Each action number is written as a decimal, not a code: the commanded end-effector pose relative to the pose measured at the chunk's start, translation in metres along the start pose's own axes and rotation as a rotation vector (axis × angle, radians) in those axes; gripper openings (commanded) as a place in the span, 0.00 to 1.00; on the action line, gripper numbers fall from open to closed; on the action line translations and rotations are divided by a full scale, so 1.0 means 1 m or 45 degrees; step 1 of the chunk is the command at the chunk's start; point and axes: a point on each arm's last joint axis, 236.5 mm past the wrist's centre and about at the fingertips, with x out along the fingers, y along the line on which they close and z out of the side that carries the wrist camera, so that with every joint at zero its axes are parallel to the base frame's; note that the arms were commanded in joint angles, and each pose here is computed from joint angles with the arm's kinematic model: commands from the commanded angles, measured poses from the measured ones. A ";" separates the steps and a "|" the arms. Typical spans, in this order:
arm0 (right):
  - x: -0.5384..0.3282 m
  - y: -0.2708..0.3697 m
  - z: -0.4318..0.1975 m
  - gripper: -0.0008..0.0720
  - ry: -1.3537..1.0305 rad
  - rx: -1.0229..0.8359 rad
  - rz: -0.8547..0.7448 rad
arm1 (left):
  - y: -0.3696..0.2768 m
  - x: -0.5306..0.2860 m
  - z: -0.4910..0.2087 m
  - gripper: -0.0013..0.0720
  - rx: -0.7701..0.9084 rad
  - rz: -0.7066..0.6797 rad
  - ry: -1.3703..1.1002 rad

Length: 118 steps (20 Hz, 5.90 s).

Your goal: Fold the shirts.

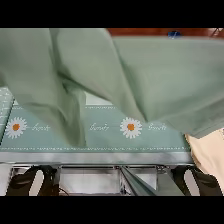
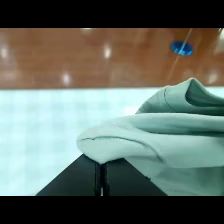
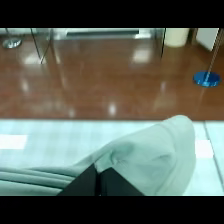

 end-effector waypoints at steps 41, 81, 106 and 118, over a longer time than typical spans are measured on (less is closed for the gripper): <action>0.238 -0.107 -0.350 0.58 1.085 0.985 0.044 | -0.057 0.186 -0.365 0.71 -1.250 -0.565 1.222; 0.040 0.056 0.114 0.03 -0.260 -0.124 0.401 | -0.025 0.004 0.168 0.04 -0.275 -0.662 -0.482; 0.199 0.019 -0.135 0.04 0.516 0.323 0.437 | 0.066 0.202 0.003 0.04 0.023 0.219 0.291; 0.445 -0.023 -0.198 0.19 0.767 0.763 0.498 | 0.050 0.382 -0.161 0.05 -0.347 0.031 0.744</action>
